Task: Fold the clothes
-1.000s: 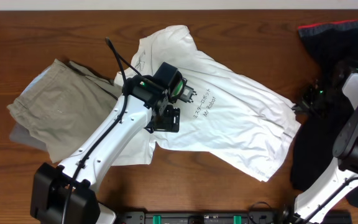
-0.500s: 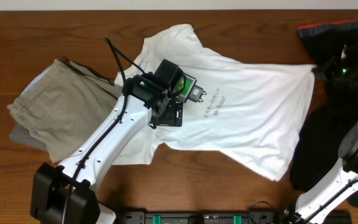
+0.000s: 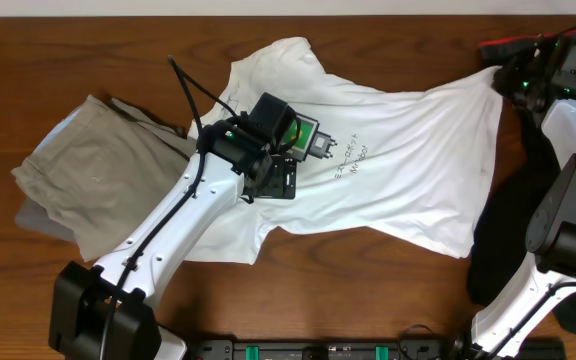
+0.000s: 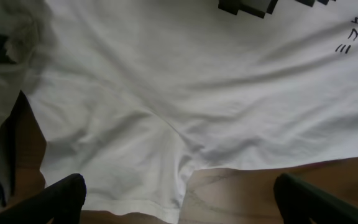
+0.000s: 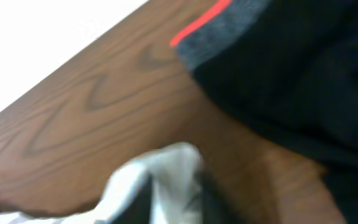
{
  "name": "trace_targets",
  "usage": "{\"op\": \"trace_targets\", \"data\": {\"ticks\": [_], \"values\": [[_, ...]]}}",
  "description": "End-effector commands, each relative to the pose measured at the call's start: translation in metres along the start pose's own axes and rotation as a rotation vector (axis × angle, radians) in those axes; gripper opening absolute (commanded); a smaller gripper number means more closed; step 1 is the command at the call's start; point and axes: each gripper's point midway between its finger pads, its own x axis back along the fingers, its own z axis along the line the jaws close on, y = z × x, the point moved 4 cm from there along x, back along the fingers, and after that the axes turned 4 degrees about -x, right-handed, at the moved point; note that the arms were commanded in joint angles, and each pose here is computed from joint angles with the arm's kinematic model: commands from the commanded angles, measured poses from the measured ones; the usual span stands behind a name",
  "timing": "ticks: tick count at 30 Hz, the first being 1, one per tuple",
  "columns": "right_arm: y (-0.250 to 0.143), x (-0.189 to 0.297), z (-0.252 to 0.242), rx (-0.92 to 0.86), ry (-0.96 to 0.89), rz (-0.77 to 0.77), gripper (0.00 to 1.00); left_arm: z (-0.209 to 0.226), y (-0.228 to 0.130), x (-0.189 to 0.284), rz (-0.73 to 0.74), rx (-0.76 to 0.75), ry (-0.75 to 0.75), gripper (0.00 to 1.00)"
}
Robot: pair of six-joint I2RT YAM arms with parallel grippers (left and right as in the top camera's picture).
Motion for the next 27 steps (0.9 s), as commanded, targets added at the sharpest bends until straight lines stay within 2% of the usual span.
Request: {"op": "trace_targets", "data": {"ticks": [1, 4, 8, 9, 11, 14, 17, 19, 21, 24, 27], "values": [[0.013, 0.012, -0.026, -0.049, -0.069, -0.022, 0.58, 0.002, 0.006, 0.006, -0.033, 0.001, 0.004, 0.98], [0.008, 0.030, -0.048, -0.130, -0.048, 0.064, 0.60, 0.002, 0.007, 0.006, -0.037, -0.002, 0.003, 0.98], [-0.021, 0.060, -0.088, -0.261, -0.149, 0.232, 0.40, 0.002, 0.007, 0.006, -0.037, -0.006, 0.003, 0.98], [-0.032, 0.067, -0.099, -0.294, -0.204, 0.283, 0.31, 0.002, 0.007, 0.006, -0.038, -0.013, 0.002, 0.98], [-0.057, 0.079, -0.122, -0.339, -0.342, 0.374, 0.19, 0.001, 0.008, 0.006, -0.044, -0.023, 0.000, 0.98], [-0.089, 0.082, -0.139, -0.378, -0.450, 0.453, 0.09, 0.000, 0.012, 0.006, -0.062, -0.023, -0.007, 0.98], [-0.123, 0.081, -0.151, -0.476, -0.507, 0.501, 0.04, -0.002, 0.016, 0.007, -0.082, -0.027, -0.014, 0.98], [-0.134, 0.083, -0.162, -0.484, -0.564, 0.501, 0.04, -0.002, 0.016, 0.007, -0.082, -0.027, -0.014, 0.98], [-0.136, 0.094, -0.187, -0.489, -0.730, 0.452, 0.01, -0.002, 0.014, 0.007, -0.074, -0.030, -0.011, 0.98], [-0.120, 0.118, -0.222, -0.467, -0.945, 0.346, 0.01, -0.001, 0.013, 0.006, -0.067, -0.037, -0.009, 0.98], [-0.099, 0.140, -0.243, -0.500, -1.015, 0.273, 0.01, -0.001, 0.012, 0.006, -0.065, -0.050, -0.007, 0.98]]}}
